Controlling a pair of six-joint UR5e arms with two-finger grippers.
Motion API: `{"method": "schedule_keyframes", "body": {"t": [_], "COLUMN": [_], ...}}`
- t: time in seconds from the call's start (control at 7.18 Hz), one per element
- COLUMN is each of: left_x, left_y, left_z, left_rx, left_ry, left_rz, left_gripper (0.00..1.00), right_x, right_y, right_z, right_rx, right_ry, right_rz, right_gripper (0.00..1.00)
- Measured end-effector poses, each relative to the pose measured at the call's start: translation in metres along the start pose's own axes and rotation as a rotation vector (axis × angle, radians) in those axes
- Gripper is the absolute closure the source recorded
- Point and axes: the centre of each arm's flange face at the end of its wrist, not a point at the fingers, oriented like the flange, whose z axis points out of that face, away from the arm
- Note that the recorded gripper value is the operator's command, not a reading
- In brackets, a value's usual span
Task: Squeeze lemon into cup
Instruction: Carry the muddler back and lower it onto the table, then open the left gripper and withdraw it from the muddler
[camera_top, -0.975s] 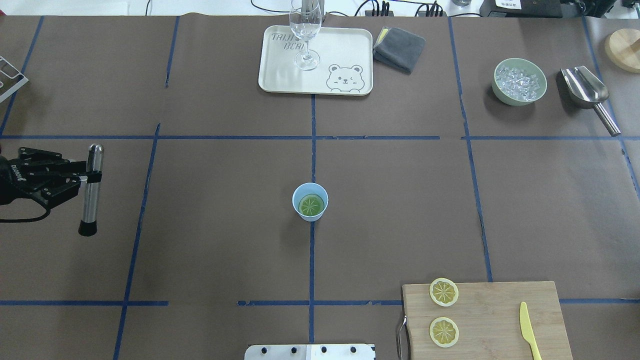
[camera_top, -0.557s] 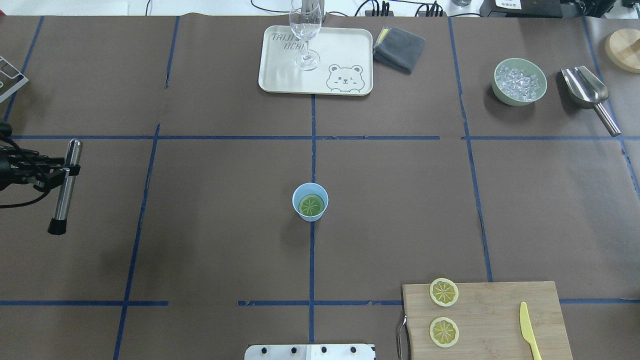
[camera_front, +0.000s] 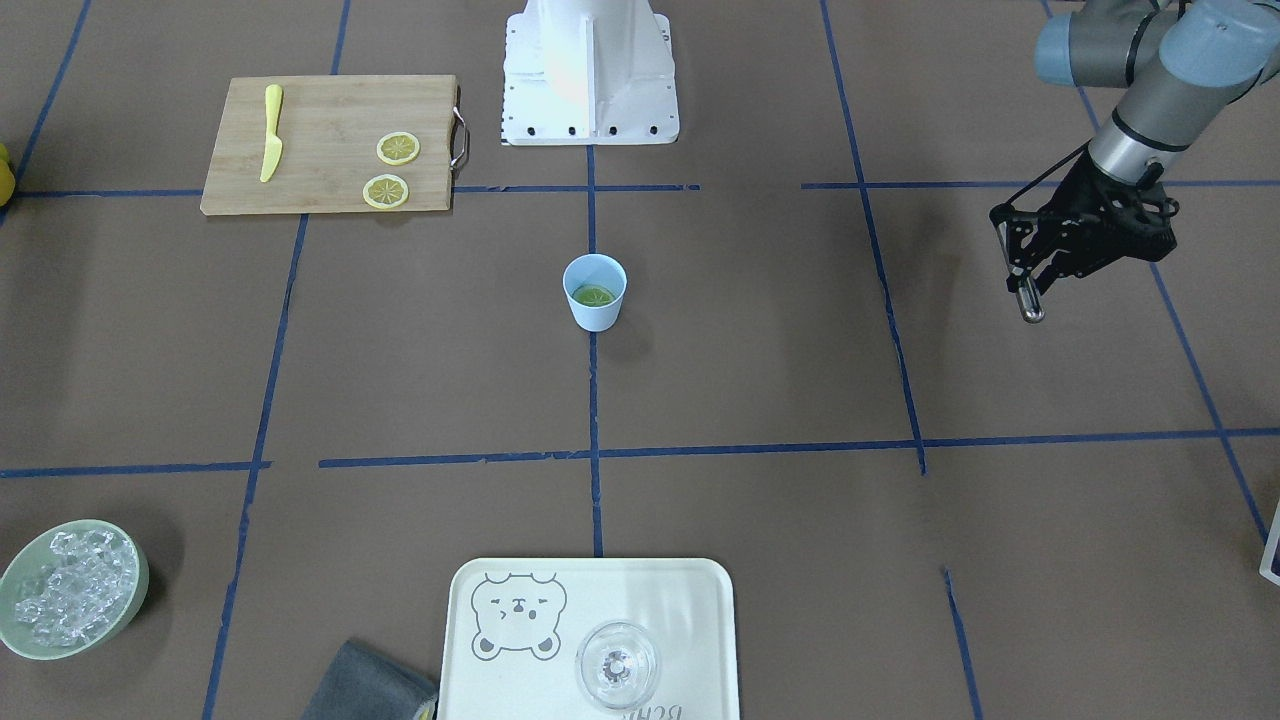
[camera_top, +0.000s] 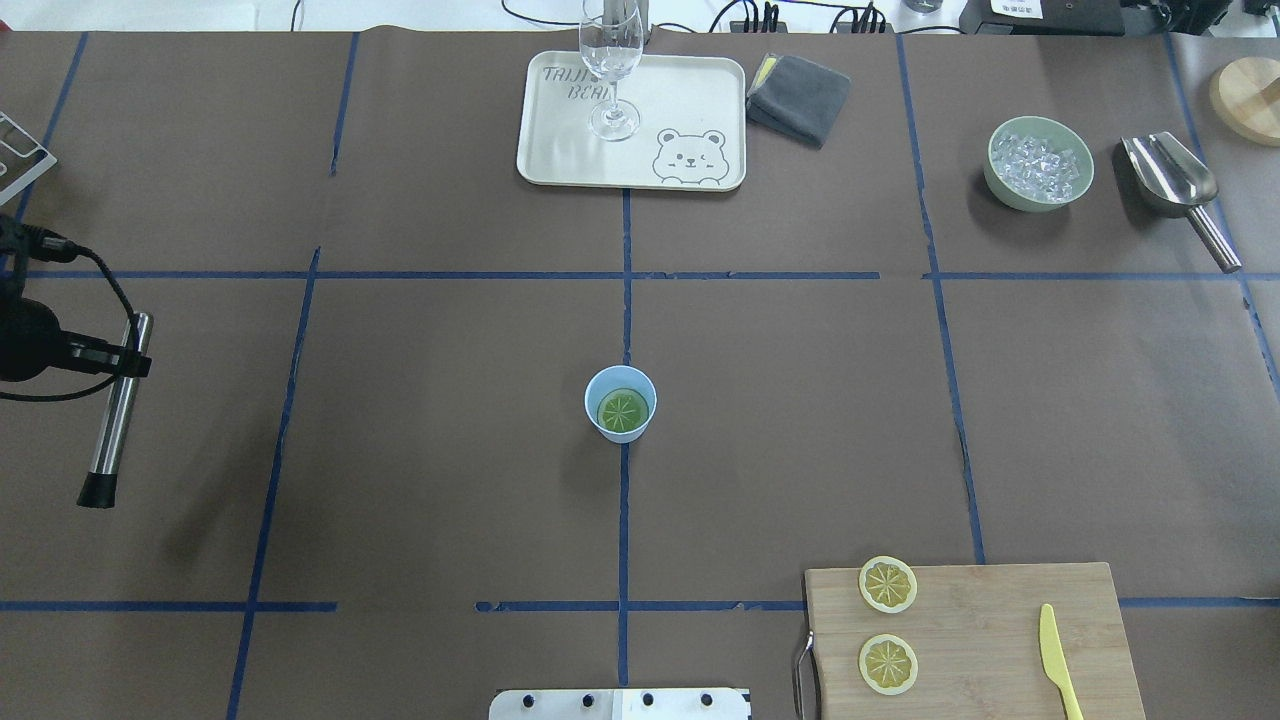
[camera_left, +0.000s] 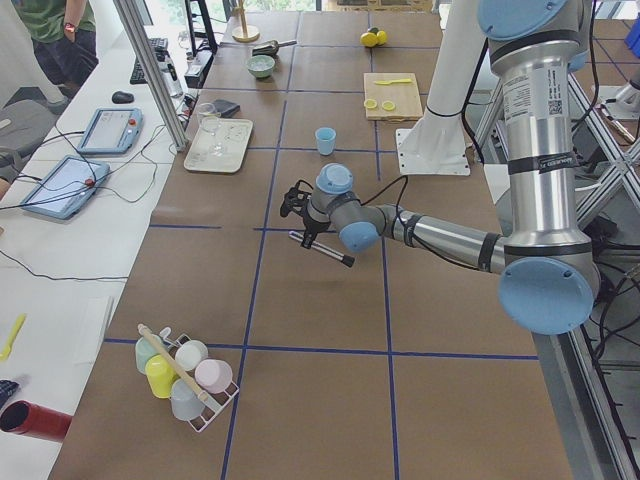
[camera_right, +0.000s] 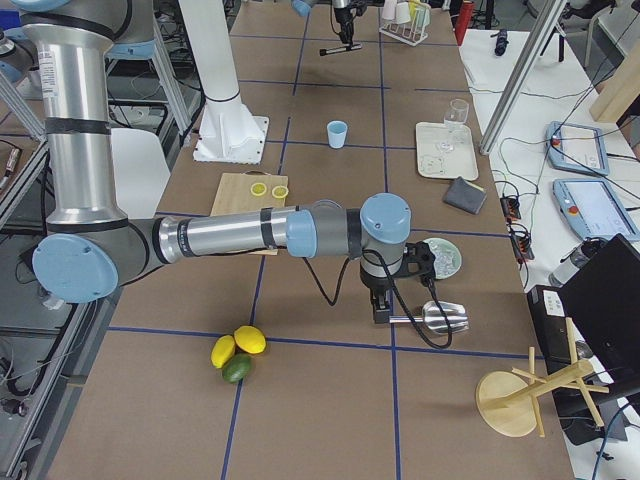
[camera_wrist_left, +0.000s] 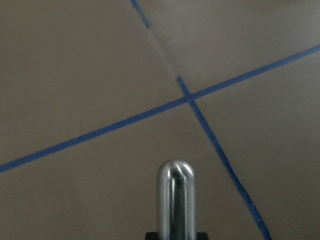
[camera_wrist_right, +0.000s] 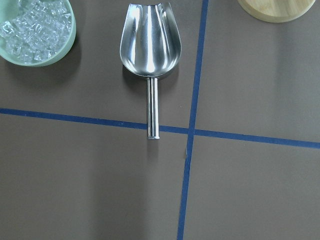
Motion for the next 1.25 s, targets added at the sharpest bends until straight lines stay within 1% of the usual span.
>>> {"method": "schedule_keyframes", "body": {"t": [0.14, 0.28, 0.42, 0.56, 0.7, 0.97, 1.11, 1.25], "left_x": [0.007, 0.005, -0.004, -0.012, -0.015, -0.013, -0.013, -0.013], "left_y": [-0.017, -0.031, -0.038, -0.041, -0.042, -0.043, -0.043, -0.043], "left_z": [0.013, 0.034, 0.056, 0.069, 0.075, 0.077, 0.077, 0.078], "left_rx": [-0.057, -0.096, -0.124, -0.14, -0.146, -0.147, -0.148, -0.15], "left_ry": [-0.029, -0.062, -0.093, -0.111, -0.12, -0.12, -0.119, -0.119], "left_rz": [-0.093, -0.162, -0.2, -0.216, -0.22, -0.209, -0.188, -0.161], "left_gripper": [1.0, 1.0, 1.0, 1.0, 1.0, 1.0, 0.64, 0.24], "right_x": [0.0, 0.0, 0.002, 0.003, 0.003, 0.004, 0.004, 0.004], "right_y": [0.0, 0.0, 0.002, 0.003, 0.004, 0.005, 0.005, 0.005], "right_z": [0.0, 0.0, 0.001, 0.003, 0.003, 0.004, 0.004, 0.004], "right_rx": [0.002, 0.01, 0.019, 0.023, 0.025, 0.026, 0.026, 0.026], "right_ry": [0.001, 0.002, 0.003, 0.003, 0.004, 0.004, 0.004, 0.004], "right_rz": [-0.002, -0.009, -0.016, -0.019, -0.022, -0.022, -0.022, -0.022], "right_gripper": [0.0, 0.0, 0.0, 0.0, 0.0, 0.0, 0.0, 0.0]}}
